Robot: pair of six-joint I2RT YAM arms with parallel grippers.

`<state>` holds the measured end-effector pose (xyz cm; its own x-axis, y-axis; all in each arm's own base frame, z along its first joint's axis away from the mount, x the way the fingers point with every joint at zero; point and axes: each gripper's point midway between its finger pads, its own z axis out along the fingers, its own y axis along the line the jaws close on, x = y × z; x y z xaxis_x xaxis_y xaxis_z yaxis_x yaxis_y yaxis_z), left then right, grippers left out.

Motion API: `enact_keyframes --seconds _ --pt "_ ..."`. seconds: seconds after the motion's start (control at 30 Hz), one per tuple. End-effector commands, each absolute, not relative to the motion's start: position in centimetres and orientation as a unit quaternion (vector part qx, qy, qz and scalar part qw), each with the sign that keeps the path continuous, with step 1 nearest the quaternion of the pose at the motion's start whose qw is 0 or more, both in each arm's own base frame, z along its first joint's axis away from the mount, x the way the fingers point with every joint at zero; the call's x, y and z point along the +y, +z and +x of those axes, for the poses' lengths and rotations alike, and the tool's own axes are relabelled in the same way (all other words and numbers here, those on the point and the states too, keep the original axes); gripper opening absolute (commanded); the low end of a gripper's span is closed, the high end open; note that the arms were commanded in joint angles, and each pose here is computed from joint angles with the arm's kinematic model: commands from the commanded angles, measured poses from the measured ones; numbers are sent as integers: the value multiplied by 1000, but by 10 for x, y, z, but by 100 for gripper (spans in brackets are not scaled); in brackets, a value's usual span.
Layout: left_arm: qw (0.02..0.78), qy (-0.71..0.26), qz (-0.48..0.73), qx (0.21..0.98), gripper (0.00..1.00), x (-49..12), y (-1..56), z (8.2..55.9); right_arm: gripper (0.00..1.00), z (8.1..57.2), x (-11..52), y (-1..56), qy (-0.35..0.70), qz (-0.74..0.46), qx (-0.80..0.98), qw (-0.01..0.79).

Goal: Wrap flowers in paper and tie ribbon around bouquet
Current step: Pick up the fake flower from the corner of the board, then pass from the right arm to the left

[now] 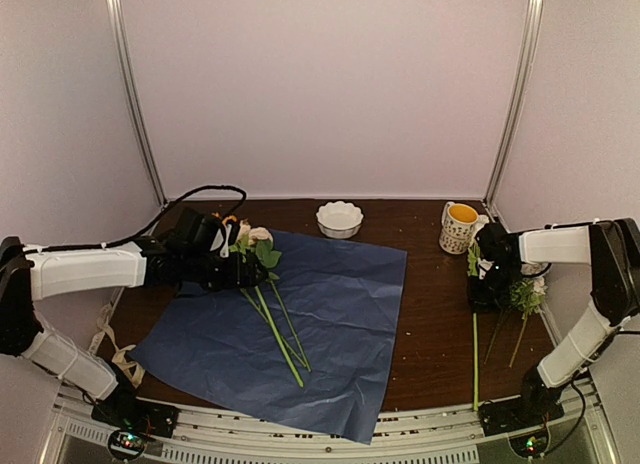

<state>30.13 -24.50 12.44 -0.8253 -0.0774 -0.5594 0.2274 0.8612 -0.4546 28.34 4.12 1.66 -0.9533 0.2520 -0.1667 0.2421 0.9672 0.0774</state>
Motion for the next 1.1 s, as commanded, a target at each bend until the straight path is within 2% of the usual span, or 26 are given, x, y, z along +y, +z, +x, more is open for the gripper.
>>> enact_keyframes --seconds 0.0,0.33,0.47,0.6,0.73,0.83,0.93,1.07 --pt "301 -283 75 908 87 -258 144 304 0 281 34 38 18 128 985 114" --pt "344 -313 112 878 89 -262 182 297 0 313 34 169 69 162 932 317" --pt "397 -378 183 816 88 -286 233 276 0 319 54 253 135 123 883 433" --pt "459 -436 281 721 83 -319 296 236 0 308 119 332 264 33 808 526" --pt "475 -511 350 625 82 -346 347 192 0 281 197 384 381 -63 745 544" --pt "491 -527 375 584 82 -361 369 171 0 259 252 409 455 -116 704 532" --pt "493 -532 384 572 82 -371 375 166 0 240 298 427 502 -163 675 515" --pt "485 -536 385 574 76 -381 374 167 0 215 352 443 538 -226 646 492"
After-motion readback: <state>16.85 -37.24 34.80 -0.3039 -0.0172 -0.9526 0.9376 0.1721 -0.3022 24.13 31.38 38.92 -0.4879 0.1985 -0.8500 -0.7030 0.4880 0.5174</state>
